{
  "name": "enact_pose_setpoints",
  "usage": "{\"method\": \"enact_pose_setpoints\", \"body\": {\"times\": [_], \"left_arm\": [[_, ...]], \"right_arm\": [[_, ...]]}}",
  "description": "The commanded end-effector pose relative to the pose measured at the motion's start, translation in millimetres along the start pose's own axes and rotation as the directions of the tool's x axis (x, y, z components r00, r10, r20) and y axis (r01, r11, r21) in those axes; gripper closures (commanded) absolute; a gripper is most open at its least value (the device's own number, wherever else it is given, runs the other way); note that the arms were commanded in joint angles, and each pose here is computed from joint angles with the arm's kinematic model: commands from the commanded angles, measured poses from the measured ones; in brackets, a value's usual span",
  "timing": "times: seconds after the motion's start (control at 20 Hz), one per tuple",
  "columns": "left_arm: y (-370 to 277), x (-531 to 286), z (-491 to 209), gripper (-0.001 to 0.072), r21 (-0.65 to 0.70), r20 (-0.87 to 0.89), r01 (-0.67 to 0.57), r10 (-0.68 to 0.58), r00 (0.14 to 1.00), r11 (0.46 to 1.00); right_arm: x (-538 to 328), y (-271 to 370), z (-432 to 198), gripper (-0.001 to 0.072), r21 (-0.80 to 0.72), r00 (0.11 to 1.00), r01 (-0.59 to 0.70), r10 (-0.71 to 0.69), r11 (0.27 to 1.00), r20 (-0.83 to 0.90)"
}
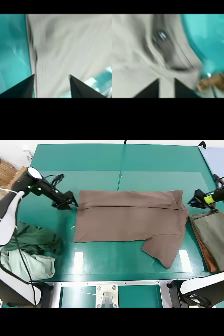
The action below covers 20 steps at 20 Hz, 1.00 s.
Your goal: Fold the shirts.
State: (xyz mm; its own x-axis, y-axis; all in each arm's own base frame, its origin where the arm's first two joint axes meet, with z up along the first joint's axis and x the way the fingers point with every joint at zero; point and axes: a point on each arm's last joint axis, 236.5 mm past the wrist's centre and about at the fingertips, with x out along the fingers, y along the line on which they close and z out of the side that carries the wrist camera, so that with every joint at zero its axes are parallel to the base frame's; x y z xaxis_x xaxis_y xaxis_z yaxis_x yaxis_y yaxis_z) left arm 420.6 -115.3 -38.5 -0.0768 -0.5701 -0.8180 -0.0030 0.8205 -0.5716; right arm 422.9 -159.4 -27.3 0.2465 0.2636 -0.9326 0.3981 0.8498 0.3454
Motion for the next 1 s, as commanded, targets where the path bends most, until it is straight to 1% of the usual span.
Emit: {"method": "enact_pose_setpoints", "body": {"times": [0.0, 0.05, 0.15, 0.3, 0.35, 0.4, 0.45, 0.5, 0.6, 0.7, 0.75, 0.8, 0.85, 0.9, 0.95], "left_arm": [[1.9, -20.3, -52.3, 0.0438, -0.065, -0.117, -0.021, 0.014, 0.993, 0.998], [-0.3, -18.5, -65.4, 0.0681, -0.054, -0.097, -0.025, 0.019, 0.995, 0.998], [0.8, -11.6, -97.5, 0.0685, -0.082, -0.059, -0.037, 0.032, 0.998, 0.996], [10.4, 7.2, -145.5, 0.0684, -0.142, 0.041, -0.059, 0.065, 0.997, 0.988], [11.9, 18.1, -161.4, 0.0606, -0.143, 0.059, -0.068, 0.077, 0.995, 0.987], [12.5, 30.6, -175.3, 0.0261, -0.145, 0.062, -0.078, 0.087, 0.994, 0.986], [13.2, 45.2, -186.3, 0.0120, -0.155, 0.062, -0.089, 0.099, 0.993, 0.984], [11.2, 59.3, -192.0, 0.0119, -0.159, 0.064, -0.091, 0.102, 0.993, 0.983], [4.9, 84.1, -186.6, 0.0119, -0.191, 0.132, -0.070, 0.096, 0.987, 0.979], [3.0, 95.4, -167.1, 0.0119, -0.225, 0.228, -0.054, 0.106, 0.968, 0.973], [0.7, 98.3, -157.1, 0.0120, -0.237, 0.266, -0.039, 0.103, 0.958, 0.971], [-0.2, 100.7, -147.8, 0.0120, -0.249, 0.300, -0.024, 0.101, 0.949, 0.968], [2.2, 100.6, -136.8, 0.0123, -0.266, 0.338, -0.013, 0.105, 0.935, 0.964], [4.3, 100.1, -129.0, 0.0215, -0.279, 0.365, -0.003, 0.109, 0.924, 0.960], [7.5, 99.5, -122.6, 0.0329, -0.287, 0.388, -0.002, 0.118, 0.914, 0.958]], "right_arm": [[-38.1, -21.5, -42.8, 0.0678, 0.049, 0.992, 0.123, -0.122, 0.991, -0.026], [-42.7, -23.5, -60.9, 0.0695, 0.068, 0.992, 0.123, -0.121, 0.990, -0.031], [-49.5, -32.0, -103.7, 0.0696, 0.124, 0.992, 0.126, -0.121, 0.984, -0.044], [-53.6, -52.7, -164.9, 0.0695, 0.286, 0.991, 0.131, -0.130, 0.949, -0.021], [-51.2, -59.2, -183.4, 0.0682, 0.342, 0.991, 0.130, -0.136, 0.931, -0.008], [-46.4, -63.7, -198.5, 0.0528, 0.385, 0.990, 0.130, -0.140, 0.914, -0.003], [-39.2, -67.6, -212.3, 0.0338, 0.436, 0.990, 0.129, -0.141, 0.891, -0.006], [-31.2, -70.4, -222.4, 0.0322, 0.459, 0.990, 0.129, -0.140, 0.879, -0.011], [-14.4, -68.5, -238.1, 0.0322, 0.477, 0.992, 0.123, -0.115, 0.871, -0.045], [1.3, -62.7, -249.7, 0.0320, 0.499, 0.995, 0.098, -0.077, 0.861, -0.063], [8.3, -61.1, -254.8, 0.0308, 0.509, 0.996, 0.090, -0.064, 0.856, -0.069], [14.6, -60.9, -260.6, 0.0282, 0.517, 0.995, 0.090, -0.058, 0.851, -0.078], [21.3, -57.1, -265.2, 0.0282, 0.530, 0.996, 0.075, -0.038, 0.845, -0.081], [27.2, -49.4, -266.1, 0.0281, 0.542, 0.997, 0.040, -0.002, 0.839, -0.071], [32.2, -42.0, -267.8, 0.0281, 0.542, 0.997, 0.007, 0.033, 0.841, -0.064]]}}
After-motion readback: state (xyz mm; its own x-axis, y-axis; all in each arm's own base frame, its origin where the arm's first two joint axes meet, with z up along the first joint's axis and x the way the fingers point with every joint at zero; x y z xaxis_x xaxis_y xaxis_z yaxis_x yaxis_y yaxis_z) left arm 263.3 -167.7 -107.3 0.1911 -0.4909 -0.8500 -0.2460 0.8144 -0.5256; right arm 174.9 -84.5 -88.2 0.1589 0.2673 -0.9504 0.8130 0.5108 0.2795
